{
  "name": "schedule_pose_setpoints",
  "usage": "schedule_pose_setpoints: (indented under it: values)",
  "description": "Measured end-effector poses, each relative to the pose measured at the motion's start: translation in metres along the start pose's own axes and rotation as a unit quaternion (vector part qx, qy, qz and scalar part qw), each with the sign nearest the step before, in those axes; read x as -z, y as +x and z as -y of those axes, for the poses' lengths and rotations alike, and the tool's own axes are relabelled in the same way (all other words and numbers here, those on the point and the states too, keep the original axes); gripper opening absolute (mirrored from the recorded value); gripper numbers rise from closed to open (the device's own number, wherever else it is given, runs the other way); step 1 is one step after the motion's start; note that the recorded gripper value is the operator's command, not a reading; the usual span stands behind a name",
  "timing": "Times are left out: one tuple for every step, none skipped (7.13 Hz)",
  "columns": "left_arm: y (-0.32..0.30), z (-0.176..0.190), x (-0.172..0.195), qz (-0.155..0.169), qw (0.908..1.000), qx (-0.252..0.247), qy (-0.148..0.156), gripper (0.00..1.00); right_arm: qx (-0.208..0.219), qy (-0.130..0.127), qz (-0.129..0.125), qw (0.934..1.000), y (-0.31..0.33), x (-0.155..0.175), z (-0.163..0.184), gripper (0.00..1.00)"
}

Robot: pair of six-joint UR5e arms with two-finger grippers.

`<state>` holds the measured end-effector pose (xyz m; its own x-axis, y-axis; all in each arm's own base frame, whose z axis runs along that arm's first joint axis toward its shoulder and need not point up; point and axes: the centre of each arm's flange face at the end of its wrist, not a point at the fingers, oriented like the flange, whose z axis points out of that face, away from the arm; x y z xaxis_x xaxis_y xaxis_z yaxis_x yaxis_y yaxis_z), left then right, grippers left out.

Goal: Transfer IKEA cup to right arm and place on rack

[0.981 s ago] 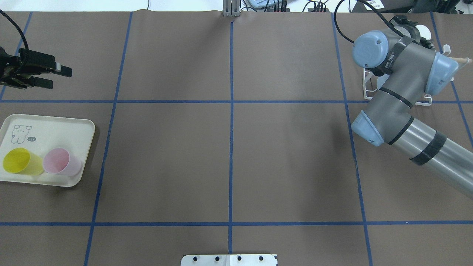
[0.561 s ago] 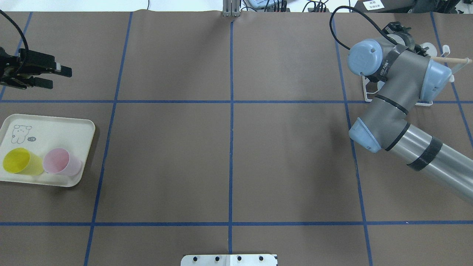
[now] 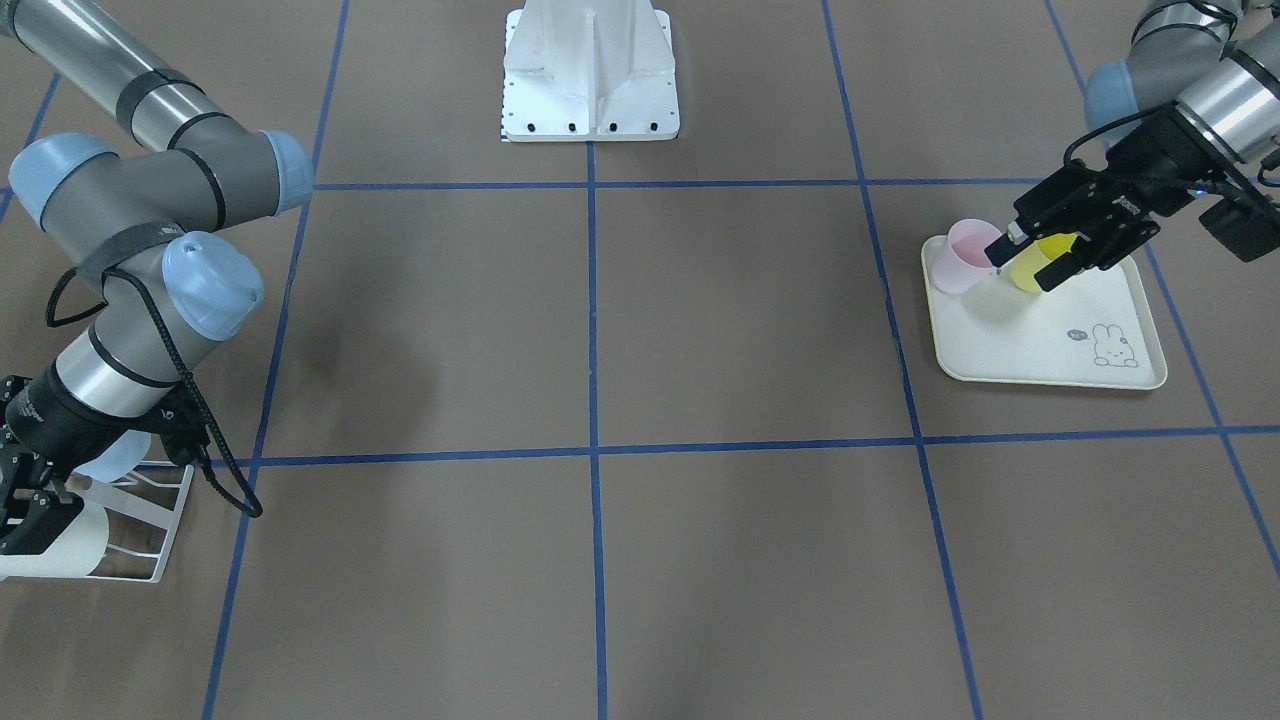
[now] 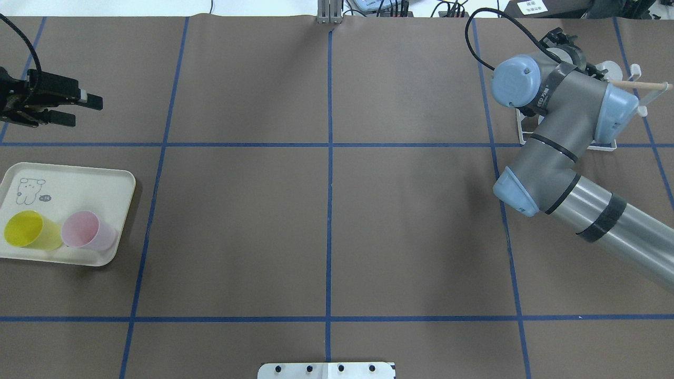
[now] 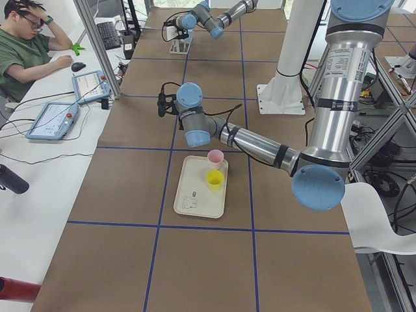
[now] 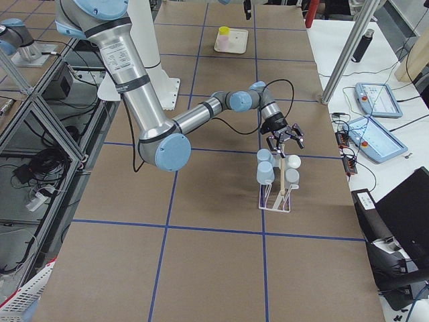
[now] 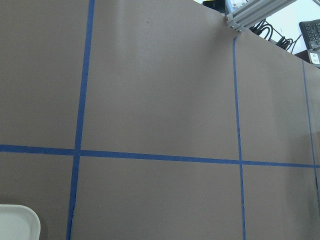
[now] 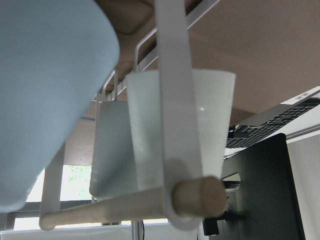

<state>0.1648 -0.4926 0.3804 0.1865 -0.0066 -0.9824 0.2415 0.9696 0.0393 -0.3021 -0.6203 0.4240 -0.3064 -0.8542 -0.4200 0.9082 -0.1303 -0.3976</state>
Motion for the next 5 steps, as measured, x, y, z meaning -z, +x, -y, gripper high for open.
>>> schedule_pose_setpoints:
  values:
    - [0.000,0.000,0.000,0.000,1.0000,0.000,0.000,1.00,-0.012,0.003,-0.007,0.9999,0.012,0.009,-0.013,0.98]
    - [0.000,0.000,0.000,0.000,1.0000,0.000,0.000,1.00,-0.030,0.013,-0.018,0.9993,0.029,0.025,-0.028,0.98]
    - [0.000,0.000,0.000,0.000,1.0000,0.000,0.000,1.00,-0.054,0.035,-0.026,0.9976,0.041,0.042,-0.043,0.98]
    - [0.001,0.000,0.000,0.000,1.0000,-0.001,0.000,1.00,-0.088,0.072,-0.030,0.9930,0.047,0.059,-0.058,0.98]
    - [0.002,0.000,0.000,-0.001,1.0000,-0.001,0.001,1.00,-0.137,0.117,-0.028,0.9832,0.047,0.077,-0.069,0.98]
